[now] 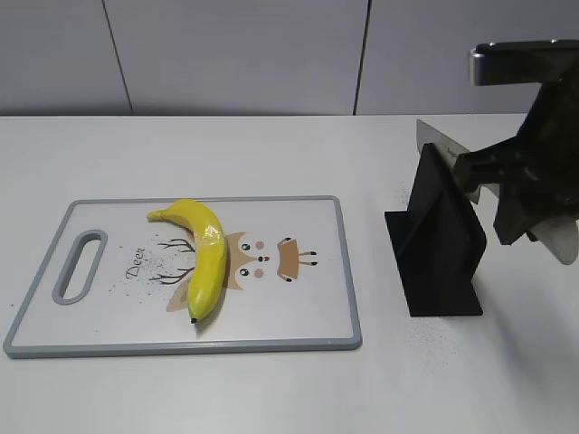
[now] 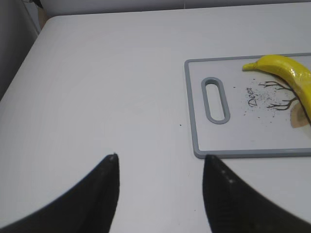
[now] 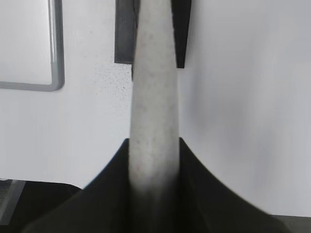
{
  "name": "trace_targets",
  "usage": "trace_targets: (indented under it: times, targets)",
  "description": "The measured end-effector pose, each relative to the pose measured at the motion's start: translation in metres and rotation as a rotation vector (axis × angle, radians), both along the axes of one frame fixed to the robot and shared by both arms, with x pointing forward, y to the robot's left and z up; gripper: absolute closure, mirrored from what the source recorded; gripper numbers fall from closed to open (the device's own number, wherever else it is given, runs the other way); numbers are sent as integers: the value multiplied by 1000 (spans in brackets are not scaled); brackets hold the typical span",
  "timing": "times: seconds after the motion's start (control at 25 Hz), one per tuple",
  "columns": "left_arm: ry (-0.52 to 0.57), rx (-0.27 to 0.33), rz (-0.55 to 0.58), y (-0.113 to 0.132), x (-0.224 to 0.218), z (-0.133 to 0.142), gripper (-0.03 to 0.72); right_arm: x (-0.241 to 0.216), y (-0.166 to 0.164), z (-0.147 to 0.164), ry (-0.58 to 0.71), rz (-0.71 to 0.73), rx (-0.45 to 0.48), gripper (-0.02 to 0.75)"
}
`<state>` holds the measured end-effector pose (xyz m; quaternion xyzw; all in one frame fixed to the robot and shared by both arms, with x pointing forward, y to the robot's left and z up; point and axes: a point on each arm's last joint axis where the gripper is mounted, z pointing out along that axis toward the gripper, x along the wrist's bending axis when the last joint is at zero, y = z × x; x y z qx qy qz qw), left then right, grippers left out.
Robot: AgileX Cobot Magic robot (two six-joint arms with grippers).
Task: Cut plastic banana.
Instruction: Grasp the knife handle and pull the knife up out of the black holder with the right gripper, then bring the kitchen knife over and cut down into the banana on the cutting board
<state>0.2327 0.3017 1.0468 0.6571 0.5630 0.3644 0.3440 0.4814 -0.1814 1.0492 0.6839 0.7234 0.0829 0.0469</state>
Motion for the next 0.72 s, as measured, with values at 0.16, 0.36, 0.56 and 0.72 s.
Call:
trace_targets:
  times: [0.16,0.36,0.56,0.72]
  targets:
    - [0,0,0,0,0,0,158,-8,-5,19,-67,-2,21,575]
    - [0,0,0,0,0,0,158,-15,-9,44,-153,-4,60,575]
    - [-28,-1,0,0,0,4,158,-14,-12,64,-237,1,51,575]
    - [-63,-3,0,0,1,21,158,-12,-9,81,-291,135,56,575]
